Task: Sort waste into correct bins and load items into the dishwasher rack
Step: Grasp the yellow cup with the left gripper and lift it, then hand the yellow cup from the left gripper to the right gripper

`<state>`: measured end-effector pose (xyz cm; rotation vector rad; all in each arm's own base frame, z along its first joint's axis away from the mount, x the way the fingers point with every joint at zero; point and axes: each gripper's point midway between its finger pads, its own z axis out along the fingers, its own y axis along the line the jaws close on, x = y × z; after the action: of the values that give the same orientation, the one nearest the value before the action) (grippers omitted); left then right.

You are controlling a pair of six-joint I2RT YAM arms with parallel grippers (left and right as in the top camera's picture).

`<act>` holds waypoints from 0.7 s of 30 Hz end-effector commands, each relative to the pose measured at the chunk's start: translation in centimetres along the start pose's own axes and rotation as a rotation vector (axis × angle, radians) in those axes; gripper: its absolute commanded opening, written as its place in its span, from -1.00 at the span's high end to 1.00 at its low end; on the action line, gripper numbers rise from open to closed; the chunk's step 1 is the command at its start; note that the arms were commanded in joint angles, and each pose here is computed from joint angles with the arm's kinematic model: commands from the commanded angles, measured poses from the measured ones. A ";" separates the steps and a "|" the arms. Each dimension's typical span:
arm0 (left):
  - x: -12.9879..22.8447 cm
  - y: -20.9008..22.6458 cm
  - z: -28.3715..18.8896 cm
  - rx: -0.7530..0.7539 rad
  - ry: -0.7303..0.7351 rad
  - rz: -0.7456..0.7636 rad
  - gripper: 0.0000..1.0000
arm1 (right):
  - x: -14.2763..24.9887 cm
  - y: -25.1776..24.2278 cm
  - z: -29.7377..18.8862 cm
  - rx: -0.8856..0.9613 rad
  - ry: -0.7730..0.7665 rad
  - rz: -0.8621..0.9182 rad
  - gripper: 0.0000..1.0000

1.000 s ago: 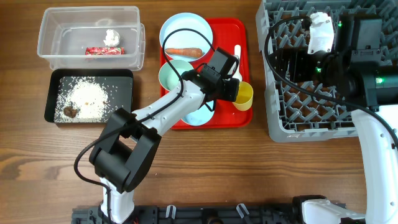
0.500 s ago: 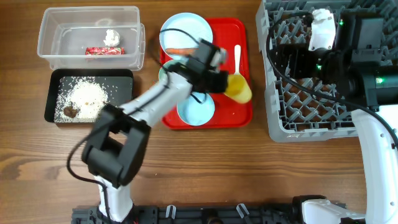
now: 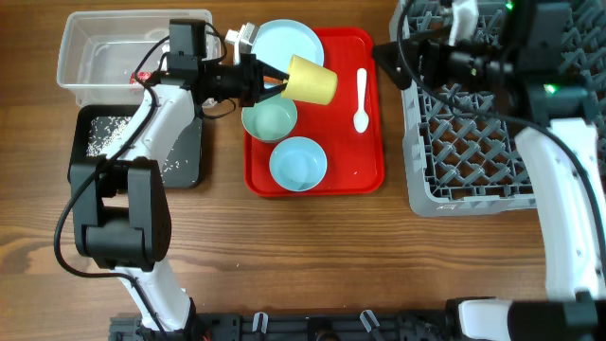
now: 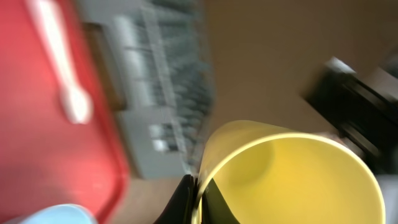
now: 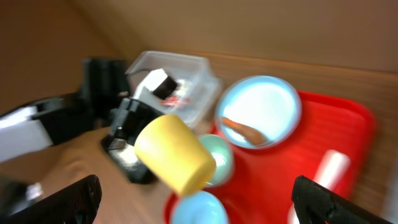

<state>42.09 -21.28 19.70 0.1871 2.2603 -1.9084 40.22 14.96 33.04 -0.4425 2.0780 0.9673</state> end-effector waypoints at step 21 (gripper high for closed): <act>1.0 -6.7 -0.6 0.201 0.127 0.072 0.92 | 5.5 4.1 8.4 -0.294 0.178 -0.047 -0.71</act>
<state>40.51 -21.81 23.92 0.3818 2.1182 -2.1167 38.38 23.39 29.03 -0.7374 2.0377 1.3127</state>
